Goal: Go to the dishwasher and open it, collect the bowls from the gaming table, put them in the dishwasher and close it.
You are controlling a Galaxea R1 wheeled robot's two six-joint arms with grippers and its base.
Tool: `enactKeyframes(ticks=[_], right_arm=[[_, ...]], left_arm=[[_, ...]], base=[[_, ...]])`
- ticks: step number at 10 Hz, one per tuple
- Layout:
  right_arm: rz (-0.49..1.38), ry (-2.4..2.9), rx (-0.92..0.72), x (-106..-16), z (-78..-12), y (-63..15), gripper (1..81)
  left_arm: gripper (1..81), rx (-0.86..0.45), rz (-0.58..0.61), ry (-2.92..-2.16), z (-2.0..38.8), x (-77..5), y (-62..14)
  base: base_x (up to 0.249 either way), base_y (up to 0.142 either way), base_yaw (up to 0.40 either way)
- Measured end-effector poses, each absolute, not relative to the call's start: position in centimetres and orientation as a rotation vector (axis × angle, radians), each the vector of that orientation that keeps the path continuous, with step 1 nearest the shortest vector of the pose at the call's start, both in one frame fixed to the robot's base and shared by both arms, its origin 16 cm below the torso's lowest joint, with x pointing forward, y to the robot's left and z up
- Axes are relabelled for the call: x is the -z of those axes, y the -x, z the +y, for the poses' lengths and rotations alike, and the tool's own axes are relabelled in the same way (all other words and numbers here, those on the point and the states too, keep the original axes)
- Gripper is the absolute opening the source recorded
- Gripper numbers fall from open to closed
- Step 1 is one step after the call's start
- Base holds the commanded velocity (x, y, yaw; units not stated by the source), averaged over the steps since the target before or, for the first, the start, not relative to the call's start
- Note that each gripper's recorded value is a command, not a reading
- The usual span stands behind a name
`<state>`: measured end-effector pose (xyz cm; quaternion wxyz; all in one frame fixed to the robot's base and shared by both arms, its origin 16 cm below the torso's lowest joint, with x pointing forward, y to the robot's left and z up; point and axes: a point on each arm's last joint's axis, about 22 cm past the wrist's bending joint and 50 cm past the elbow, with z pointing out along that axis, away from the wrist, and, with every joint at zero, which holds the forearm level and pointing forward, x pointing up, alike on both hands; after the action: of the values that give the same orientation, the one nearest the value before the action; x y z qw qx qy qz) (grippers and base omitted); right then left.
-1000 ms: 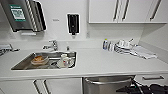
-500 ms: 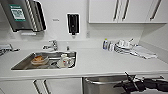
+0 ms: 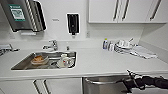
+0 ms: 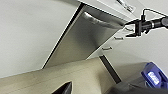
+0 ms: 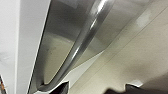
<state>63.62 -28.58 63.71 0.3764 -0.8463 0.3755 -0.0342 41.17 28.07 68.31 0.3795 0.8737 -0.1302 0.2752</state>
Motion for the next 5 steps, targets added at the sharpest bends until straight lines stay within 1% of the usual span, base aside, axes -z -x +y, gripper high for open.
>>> enactKeyframes(ticks=[2, 5], right_arm=[[1.011, 2.146, 0.129, -64.2, -28.7, -66.6, 81.1], [1.082, 2.124, 0.147, -63.7, -28.6, -69.2, 81.1]], left_arm=[[81.1, -0.702, -0.333, -2.232, 28.1, -68.3, -41.1], [81.1, -0.706, -0.338, -2.236, 28.3, -68.2, -41.2]], base=[[0.0, 0.0, 0.0], [0.0, 0.0, 0.0]])
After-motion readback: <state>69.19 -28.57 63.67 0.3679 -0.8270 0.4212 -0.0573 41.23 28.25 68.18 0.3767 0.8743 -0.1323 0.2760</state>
